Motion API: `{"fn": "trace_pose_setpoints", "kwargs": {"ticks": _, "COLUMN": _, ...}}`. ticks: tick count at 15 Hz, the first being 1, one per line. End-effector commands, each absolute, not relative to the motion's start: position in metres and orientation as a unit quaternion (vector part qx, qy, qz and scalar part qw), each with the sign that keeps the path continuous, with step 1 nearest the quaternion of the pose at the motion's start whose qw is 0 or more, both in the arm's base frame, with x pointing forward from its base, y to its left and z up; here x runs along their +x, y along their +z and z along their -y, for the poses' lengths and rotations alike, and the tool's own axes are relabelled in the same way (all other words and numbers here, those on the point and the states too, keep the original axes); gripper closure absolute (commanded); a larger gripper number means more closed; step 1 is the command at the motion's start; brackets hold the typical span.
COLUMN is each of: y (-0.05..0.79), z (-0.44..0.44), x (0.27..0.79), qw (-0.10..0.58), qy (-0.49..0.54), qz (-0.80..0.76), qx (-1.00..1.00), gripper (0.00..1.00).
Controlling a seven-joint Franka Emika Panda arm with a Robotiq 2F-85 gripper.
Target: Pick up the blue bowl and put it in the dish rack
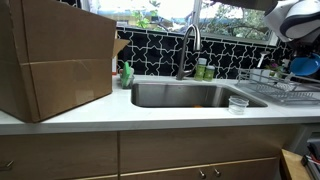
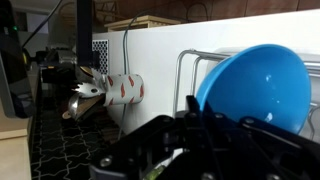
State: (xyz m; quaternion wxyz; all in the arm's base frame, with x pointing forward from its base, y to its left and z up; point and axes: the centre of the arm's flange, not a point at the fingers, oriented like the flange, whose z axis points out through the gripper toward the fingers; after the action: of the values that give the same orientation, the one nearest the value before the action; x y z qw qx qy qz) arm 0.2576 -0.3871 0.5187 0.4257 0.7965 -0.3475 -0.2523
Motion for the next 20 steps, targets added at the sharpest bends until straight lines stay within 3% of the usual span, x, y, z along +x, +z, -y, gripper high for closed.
{"fn": "trace_pose_setpoints", "kwargs": {"ticks": 1, "y": 0.497, "z": 0.421, "x": 0.277, "qw": 0.454, "qy": -0.223, "qz": 0.406, "qx": 0.761, "gripper": 0.99}}
{"fn": "trace_pose_setpoints", "kwargs": {"ticks": 14, "y": 0.427, "z": 0.446, "x": 0.327, "qw": 0.521, "qy": -0.244, "qz": 0.408, "qx": 0.709, "gripper": 0.99}}
{"fn": "trace_pose_setpoints", "kwargs": {"ticks": 20, "y": 0.394, "z": 0.44, "x": 0.326, "qw": 0.515, "qy": -0.259, "qz": 0.406, "qx": 0.709, "gripper": 0.99}}
